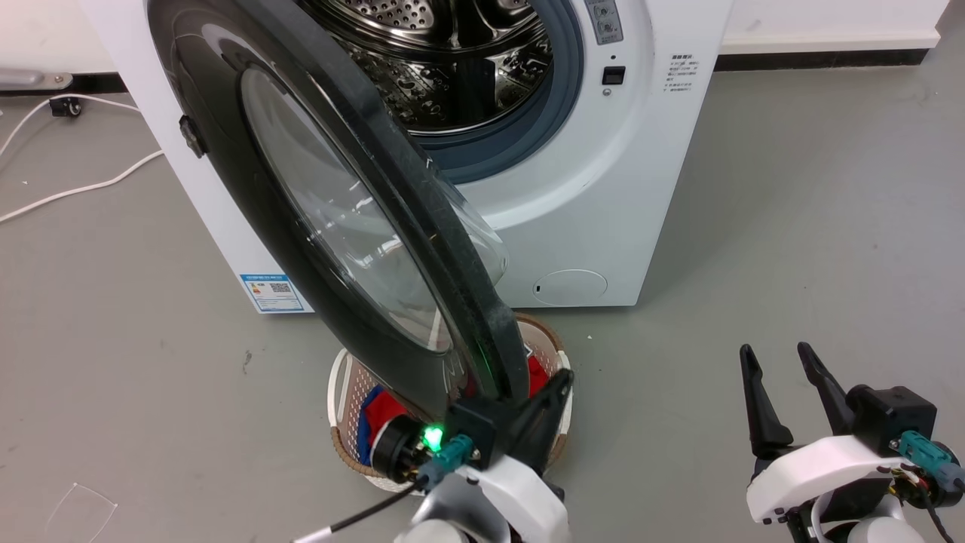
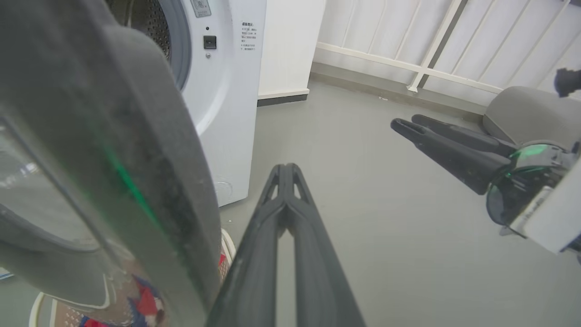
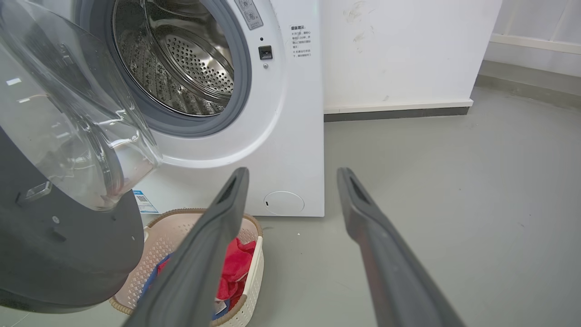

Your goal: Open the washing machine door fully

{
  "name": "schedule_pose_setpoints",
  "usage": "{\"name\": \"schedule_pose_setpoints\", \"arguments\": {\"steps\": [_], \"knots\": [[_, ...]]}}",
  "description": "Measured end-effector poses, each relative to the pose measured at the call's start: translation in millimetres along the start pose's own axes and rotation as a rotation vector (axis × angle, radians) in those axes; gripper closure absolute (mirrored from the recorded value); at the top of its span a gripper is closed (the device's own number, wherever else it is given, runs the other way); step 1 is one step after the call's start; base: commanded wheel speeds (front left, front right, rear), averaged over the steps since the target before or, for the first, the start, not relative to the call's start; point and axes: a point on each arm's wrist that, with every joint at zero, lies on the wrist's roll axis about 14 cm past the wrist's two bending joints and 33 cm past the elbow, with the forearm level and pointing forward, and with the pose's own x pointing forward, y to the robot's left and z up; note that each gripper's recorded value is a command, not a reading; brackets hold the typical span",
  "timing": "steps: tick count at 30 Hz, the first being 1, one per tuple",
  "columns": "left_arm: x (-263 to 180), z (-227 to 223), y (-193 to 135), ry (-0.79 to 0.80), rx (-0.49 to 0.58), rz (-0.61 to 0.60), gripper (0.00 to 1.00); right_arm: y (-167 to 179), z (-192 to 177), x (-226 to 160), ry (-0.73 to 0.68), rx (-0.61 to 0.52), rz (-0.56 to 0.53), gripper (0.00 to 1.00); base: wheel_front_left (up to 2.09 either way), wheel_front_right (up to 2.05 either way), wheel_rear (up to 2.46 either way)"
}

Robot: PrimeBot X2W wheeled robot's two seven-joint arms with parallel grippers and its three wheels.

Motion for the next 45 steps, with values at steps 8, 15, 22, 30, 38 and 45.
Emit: {"name": "schedule_pose_setpoints", "arguments": {"steps": [8, 15, 22, 30, 38, 45], "knots": [[5.0, 7.4, 19.1, -0.042, -0.014, 0.070, 1.00, 1.6, -0.8, 1.3, 0.002, 0.008, 0.005, 0.00, 0.00, 0.00, 0.00], [4.5, 8.6, 23.6, -0.050, -0.017, 0.097, 1.00, 2.6, 1.6, 0.0, -0.005, 0.014, 0.007, 0.00, 0.00, 0.00, 0.00], [-17.8, 6.5, 31.4, -0.044, -0.019, 0.143, 1.00, 2.0, 2.0, -2.8, -0.007, 0.021, 0.004, 0.00, 0.00, 0.00, 0.00], [-52.9, 13.8, 43.7, -0.061, -0.031, 0.230, 1.00, 12.8, 1.0, 1.5, -0.006, 0.023, 0.037, 0.00, 0.00, 0.00, 0.00], [-92.5, 19.5, 60.7, -0.063, -0.031, 0.359, 1.00, 34.8, 5.4, 13.9, -0.015, 0.017, 0.102, 0.00, 0.00, 0.00, 0.00], [-118.4, 29.4, 78.4, -0.096, 0.013, 0.468, 1.00, 53.4, 4.8, 24.5, -0.011, 0.013, 0.155, 0.00, 0.00, 0.00, 0.00]]}}
